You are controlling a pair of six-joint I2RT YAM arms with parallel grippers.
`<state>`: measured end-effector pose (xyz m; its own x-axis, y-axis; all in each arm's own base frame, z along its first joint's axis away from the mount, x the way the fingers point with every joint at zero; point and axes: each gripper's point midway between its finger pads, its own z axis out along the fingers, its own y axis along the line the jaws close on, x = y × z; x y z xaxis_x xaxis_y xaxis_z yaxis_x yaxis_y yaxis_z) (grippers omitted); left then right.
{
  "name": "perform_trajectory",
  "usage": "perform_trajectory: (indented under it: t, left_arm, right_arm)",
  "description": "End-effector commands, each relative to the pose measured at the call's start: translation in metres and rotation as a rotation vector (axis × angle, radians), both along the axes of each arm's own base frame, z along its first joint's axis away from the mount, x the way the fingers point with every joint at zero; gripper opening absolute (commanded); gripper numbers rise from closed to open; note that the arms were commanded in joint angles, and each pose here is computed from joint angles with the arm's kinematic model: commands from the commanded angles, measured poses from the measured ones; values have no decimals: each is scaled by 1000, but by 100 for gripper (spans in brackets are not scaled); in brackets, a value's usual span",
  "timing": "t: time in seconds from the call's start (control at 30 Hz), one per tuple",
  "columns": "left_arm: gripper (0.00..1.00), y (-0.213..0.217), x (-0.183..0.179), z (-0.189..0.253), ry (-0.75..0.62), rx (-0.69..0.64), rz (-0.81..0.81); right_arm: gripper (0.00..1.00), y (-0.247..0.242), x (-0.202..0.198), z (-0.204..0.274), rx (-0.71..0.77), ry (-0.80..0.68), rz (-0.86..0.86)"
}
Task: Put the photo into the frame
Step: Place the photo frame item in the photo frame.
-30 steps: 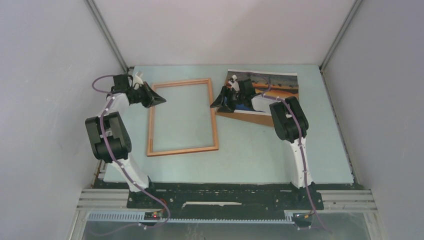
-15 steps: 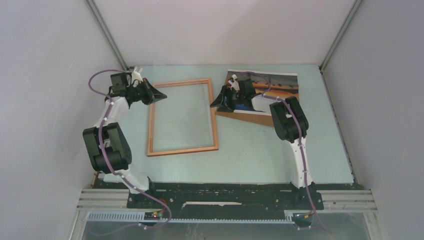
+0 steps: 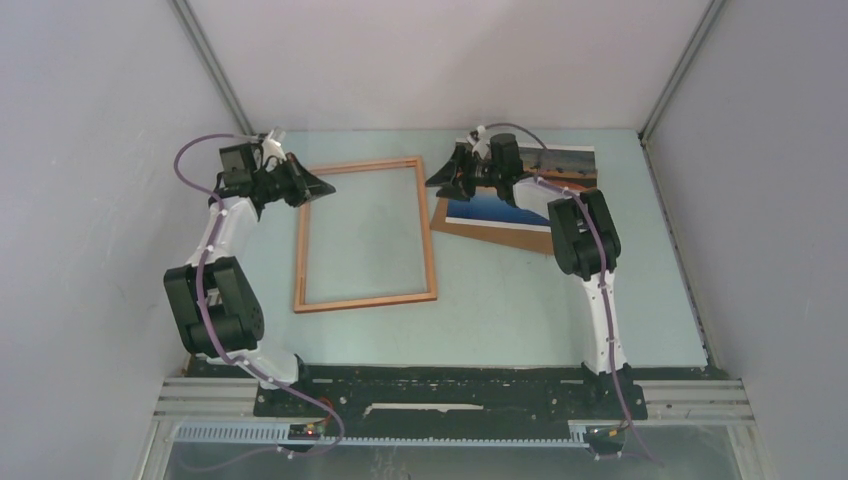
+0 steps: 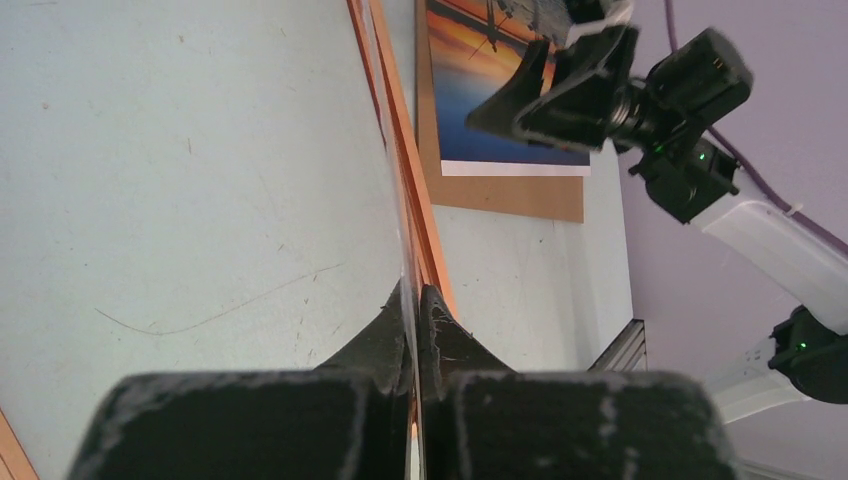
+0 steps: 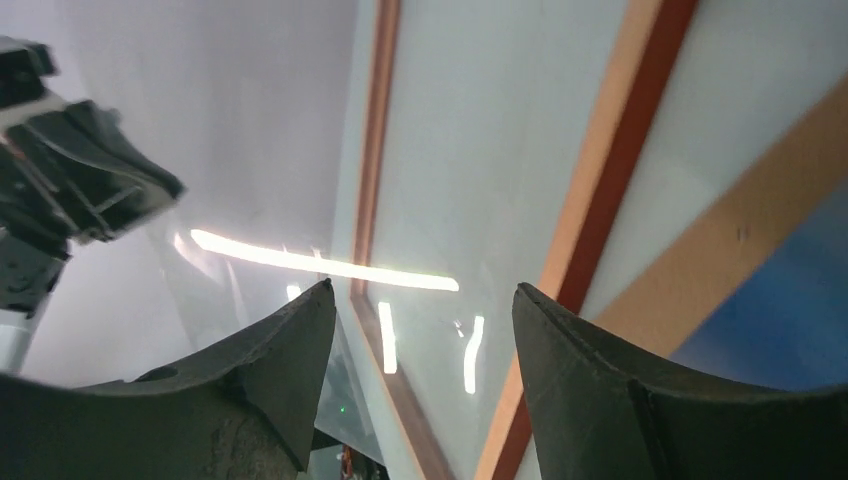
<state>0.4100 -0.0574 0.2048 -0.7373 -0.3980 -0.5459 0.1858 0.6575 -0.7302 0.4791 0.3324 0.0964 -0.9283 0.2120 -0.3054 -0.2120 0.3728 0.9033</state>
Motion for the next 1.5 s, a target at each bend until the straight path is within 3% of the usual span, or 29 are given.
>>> perform_trajectory:
  t: [0.0,1.07,1.47]
  left_arm:
    - [0,-8,-8,15,-69,0,-35]
    - [0,-10,-11,14,-79,8,-50]
    - [0,-5,-3,3,-39,7,-21]
  right_arm:
    - [74,9,29,40,89,-85,32]
    - [71,62,22,-13,111,33,101]
    - [59,57,10,2,183,38,119]
